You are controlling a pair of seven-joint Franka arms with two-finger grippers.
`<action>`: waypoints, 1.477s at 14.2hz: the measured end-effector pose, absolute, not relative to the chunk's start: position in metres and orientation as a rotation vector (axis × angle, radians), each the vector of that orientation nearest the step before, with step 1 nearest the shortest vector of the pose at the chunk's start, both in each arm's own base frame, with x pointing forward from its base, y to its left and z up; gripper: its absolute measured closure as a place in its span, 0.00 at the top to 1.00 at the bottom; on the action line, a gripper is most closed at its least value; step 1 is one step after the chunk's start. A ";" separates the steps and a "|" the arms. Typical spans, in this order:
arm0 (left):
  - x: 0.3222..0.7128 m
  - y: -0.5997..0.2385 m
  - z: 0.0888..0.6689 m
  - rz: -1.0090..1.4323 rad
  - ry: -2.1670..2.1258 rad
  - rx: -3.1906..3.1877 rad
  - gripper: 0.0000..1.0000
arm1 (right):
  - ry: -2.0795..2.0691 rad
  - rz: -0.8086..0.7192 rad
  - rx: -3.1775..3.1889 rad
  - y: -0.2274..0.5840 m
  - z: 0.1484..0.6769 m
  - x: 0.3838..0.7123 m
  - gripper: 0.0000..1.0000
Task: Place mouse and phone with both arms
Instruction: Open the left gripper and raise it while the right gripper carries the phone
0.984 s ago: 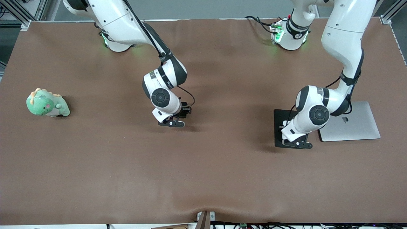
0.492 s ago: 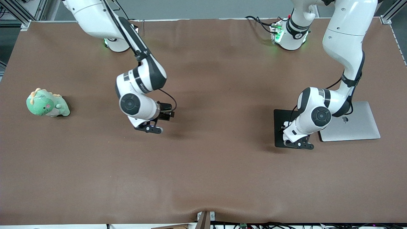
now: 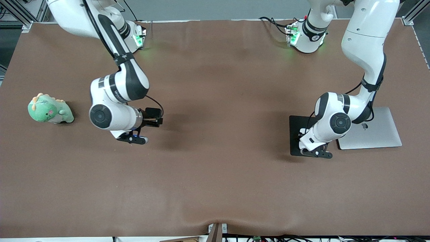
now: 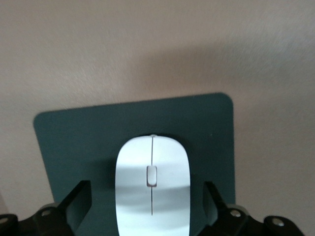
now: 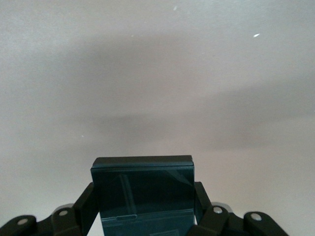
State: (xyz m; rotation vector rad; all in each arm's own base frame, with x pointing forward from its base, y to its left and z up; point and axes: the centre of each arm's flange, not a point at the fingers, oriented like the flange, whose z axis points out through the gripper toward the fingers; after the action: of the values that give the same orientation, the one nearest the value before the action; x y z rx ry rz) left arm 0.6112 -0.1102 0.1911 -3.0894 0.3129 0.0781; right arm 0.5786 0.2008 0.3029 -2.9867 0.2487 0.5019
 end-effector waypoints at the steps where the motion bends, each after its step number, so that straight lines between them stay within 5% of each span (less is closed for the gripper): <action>1: 0.613 -0.110 0.201 0.068 0.312 -3.089 1.00 | 0.247 0.506 -2.984 0.191 0.303 0.578 0.80; 9: 0.619 -0.093 0.338 0.024 0.257 -3.082 1.00 | 0.175 0.580 -3.051 0.078 0.274 0.568 0.80; 16: 0.606 -0.064 0.458 0.037 0.171 -3.076 1.00 | 0.061 0.465 -3.045 -0.037 0.232 0.547 0.80; 21: 0.572 -0.048 0.534 0.015 0.127 -3.074 1.00 | 0.043 0.386 -3.085 -0.047 0.210 0.532 0.80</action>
State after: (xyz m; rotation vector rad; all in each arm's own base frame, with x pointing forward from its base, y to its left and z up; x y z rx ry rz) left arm 0.5720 -0.0482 0.5345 -3.0744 0.1267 0.0147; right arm 0.5320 -0.0471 0.2100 -3.0850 0.0431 0.3859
